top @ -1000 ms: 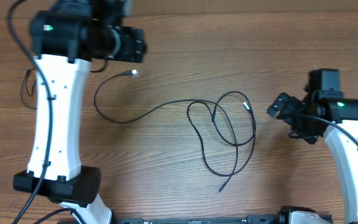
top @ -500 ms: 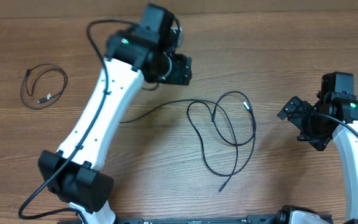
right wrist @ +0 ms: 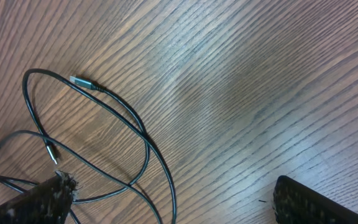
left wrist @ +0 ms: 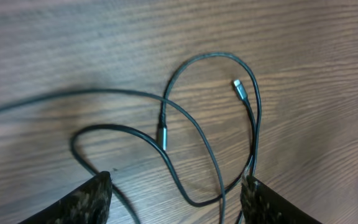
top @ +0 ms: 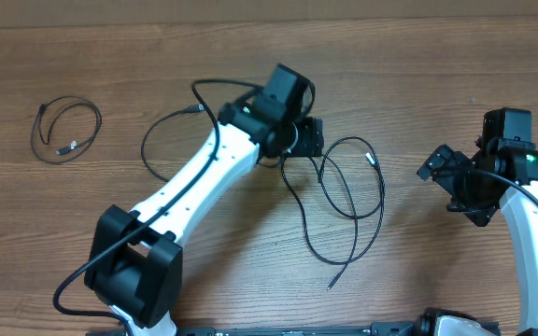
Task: Untangle cables
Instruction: 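Return the left gripper to the center and reach toward the remaining cable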
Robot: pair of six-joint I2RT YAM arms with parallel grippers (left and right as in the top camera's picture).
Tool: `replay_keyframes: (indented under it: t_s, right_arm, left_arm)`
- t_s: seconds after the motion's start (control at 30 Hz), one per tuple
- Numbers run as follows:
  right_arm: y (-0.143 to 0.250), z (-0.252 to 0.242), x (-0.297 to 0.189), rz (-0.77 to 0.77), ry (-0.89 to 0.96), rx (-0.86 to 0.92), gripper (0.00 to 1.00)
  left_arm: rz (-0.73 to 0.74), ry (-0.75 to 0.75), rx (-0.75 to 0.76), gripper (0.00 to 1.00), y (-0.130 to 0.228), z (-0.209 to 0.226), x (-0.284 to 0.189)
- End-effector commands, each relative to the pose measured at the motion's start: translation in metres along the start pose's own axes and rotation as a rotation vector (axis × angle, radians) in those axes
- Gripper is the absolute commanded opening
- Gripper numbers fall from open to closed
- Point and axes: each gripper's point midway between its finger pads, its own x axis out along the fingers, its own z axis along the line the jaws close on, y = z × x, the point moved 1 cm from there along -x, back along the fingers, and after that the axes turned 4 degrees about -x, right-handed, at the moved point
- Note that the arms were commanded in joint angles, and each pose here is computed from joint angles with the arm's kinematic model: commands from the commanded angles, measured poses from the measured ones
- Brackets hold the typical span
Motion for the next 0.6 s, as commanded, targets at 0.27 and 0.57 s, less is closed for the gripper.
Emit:
replay_keyframes:
  t_s: [0.27, 0.57]
  right_arm:
    - [-0.005, 0.004, -0.008, -0.026, -0.023, -0.005, 1.00]
    - [-0.005, 0.004, -0.008, -0.025, -0.022, -0.005, 1.00]
  left_arm:
    - [0.090, -0.051, -0.036, 0.62, 0.039, -0.005, 0.071]
    - [0.154, -0.106, -0.044, 0.49, 0.056, 0.012, 0.100]
